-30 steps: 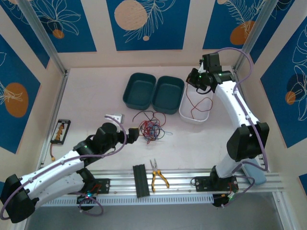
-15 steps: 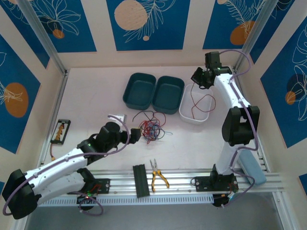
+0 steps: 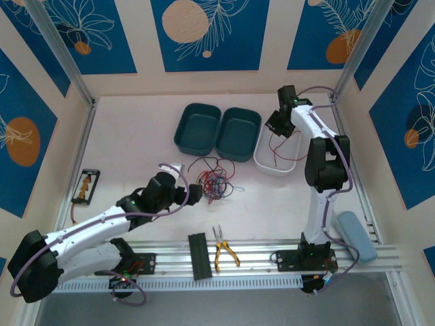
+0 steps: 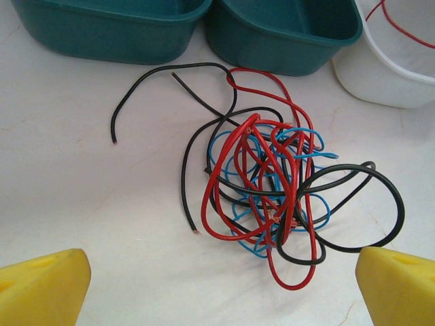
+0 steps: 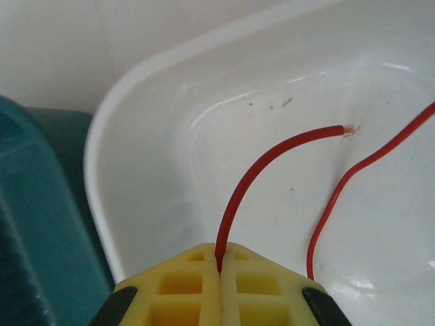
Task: Untangle the cables
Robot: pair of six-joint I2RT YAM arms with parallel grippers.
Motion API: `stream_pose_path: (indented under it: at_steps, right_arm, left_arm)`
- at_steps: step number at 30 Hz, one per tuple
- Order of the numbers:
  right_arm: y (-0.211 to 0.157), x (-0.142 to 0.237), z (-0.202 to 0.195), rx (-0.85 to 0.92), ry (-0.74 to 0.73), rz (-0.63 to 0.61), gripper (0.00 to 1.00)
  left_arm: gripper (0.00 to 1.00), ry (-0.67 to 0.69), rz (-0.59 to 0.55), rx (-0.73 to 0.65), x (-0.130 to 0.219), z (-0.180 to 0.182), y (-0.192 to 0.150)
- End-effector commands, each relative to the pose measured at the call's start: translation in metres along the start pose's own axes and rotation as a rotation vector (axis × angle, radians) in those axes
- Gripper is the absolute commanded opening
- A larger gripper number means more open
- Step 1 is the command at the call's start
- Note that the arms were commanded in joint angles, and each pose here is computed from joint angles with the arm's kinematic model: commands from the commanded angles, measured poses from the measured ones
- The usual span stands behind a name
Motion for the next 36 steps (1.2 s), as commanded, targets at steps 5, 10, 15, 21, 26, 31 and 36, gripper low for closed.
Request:
stream_pose_path:
  at_steps: [5, 10, 15, 21, 26, 31, 36]
  right_arm:
    - [-0.014, -0.013, 0.002, 0.017, -0.040, 0.051, 0.11]
    - [-0.012, 0.010, 0.005, 0.068, -0.031, 0.015, 0.36]
    - [-0.008, 0.043, -0.001, 0.085, 0.000, -0.021, 0.46]
    - [0.001, 0.099, -0.022, 0.085, 0.060, -0.084, 0.48]
    - [0.014, 0.128, -0.071, -0.022, 0.092, -0.109, 0.47]
    - [0.024, 0.127, -0.114, -0.145, 0.169, -0.077, 0.47]
    - [0.021, 0.102, -0.119, -0.158, 0.227, 0.006, 0.47]
  left_arm:
    - [1.00, -0.032, -0.031, 0.008, 0.001, -0.005, 0.013]
    - [1.00, -0.034, -0.028, 0.008, 0.001, -0.005, 0.012]
    - [1.00, -0.036, -0.032, 0.013, 0.001, -0.006, 0.012]
    - [1.00, -0.047, -0.032, 0.012, 0.002, -0.007, 0.013]
    - [1.00, -0.052, -0.033, 0.011, 0.001, -0.008, 0.014]
    - [1.00, -0.059, -0.029, 0.005, -0.003, -0.010, 0.014]
    - [1.00, -0.073, -0.019, 0.000, -0.007, -0.013, 0.015]
Point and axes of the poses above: each hand's point on the last joint's axis, 136 mm out from that joint toward the fingers, its own x axis back along the fingers, its own z axis along the line the jaws close on, y = z × x, the point moved 3 cm from there along x, back along the fingers, and after that the axes turned 15 degrees about -x, right-handed, at the moved point
